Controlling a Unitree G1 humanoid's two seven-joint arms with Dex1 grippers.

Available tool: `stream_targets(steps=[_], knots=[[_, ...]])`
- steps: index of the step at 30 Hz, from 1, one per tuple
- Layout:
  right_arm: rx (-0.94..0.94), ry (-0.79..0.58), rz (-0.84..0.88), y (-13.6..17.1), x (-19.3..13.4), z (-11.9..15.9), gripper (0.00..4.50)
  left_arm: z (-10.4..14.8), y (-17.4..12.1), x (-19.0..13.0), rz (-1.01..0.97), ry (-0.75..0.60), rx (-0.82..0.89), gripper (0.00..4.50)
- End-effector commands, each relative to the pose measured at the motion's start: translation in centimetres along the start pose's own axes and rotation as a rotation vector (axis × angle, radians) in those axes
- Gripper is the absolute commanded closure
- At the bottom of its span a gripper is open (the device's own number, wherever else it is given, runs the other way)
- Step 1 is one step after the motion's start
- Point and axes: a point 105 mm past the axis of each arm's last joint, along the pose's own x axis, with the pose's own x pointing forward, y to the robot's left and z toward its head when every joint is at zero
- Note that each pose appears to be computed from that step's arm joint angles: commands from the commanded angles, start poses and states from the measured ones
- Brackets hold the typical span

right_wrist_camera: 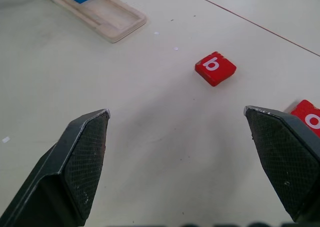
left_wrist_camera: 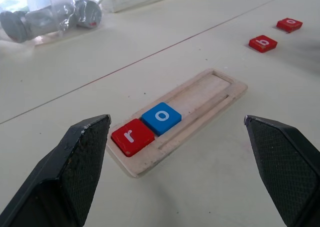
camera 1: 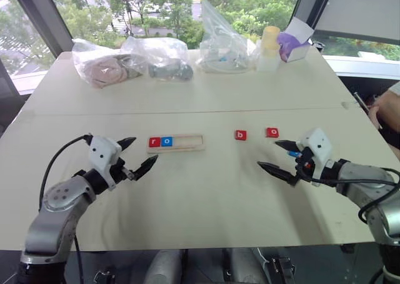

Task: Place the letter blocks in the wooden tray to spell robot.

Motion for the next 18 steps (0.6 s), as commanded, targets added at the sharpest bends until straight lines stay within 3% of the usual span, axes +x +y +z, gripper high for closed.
stream_targets(steps=[1,18], knots=[[-0.032,-0.029,0.026,0.18,-0.3,1.38,0.03,1.63,0.51,-0.16,-0.008,-0.042,0.048,0.0],[-0.065,-0.026,0.062,0.5,0.14,2.03,0.03,2.5,0.18,0.09,-0.14,-0.008,0.037,0.0]])
